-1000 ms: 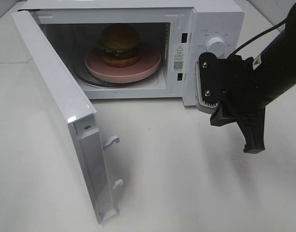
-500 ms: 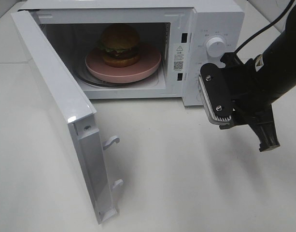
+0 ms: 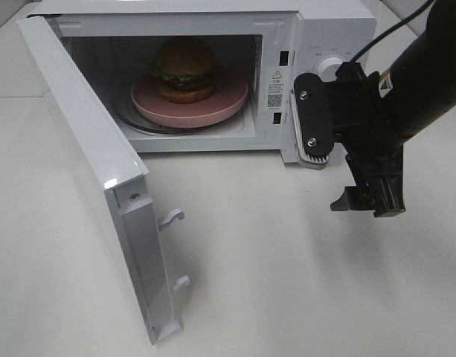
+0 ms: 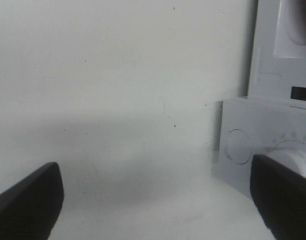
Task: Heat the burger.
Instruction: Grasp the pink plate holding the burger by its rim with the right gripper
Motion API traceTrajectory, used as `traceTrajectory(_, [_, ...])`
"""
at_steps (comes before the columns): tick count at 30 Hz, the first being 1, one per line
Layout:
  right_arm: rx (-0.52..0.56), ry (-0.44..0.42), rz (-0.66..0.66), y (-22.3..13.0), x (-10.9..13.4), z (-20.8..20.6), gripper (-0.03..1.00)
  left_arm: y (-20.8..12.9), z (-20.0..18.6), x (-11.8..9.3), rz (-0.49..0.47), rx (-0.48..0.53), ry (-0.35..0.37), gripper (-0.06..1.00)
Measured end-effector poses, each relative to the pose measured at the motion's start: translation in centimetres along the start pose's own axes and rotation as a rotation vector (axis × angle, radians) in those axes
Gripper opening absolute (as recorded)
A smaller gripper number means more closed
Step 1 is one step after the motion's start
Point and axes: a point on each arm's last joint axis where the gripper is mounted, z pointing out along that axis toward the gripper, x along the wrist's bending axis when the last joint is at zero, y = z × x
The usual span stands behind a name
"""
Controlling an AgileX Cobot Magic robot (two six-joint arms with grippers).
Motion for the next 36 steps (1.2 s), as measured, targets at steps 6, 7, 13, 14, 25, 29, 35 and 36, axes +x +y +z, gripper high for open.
traceTrajectory(6, [-0.009, -0.06, -0.036, 1.7, -1.4, -0.7, 0.98, 0.0, 0.0, 0.0, 0.0, 0.0, 0.0, 0.99])
traceTrajectory(7, [-0.014, -0.071, -0.05, 2.3, -1.9, -0.6, 0.98, 0.0, 0.0, 0.0, 0.0, 0.0, 0.0, 0.99])
traceTrajectory(13, [-0.014, -0.077, -0.081, 4.0, -2.8, 0.5, 0.97, 0.0, 0.0, 0.0, 0.0, 0.0, 0.0, 0.99])
traceTrajectory(14, [-0.016, -0.078, -0.084, 4.3, -2.9, 0.7, 0.97, 0.0, 0.0, 0.0, 0.0, 0.0, 0.0, 0.99])
traceTrajectory(25, [-0.083, -0.158, -0.105, 7.2, -5.4, 3.5, 0.94, 0.0, 0.0, 0.0, 0.0, 0.0, 0.0, 0.99])
traceTrajectory(29, [-0.09, -0.165, -0.105, 7.5, -5.7, 4.2, 0.93, 0.0, 0.0, 0.0, 0.0, 0.0, 0.0, 0.99])
traceTrajectory(35, [-0.089, -0.161, -0.106, 8.1, -6.4, 5.8, 0.92, 0.0, 0.0, 0.0, 0.0, 0.0, 0.0, 0.99])
traceTrajectory(36, [-0.091, -0.162, -0.105, 8.3, -6.6, 6.3, 0.92, 0.0, 0.0, 0.0, 0.0, 0.0, 0.0, 0.99])
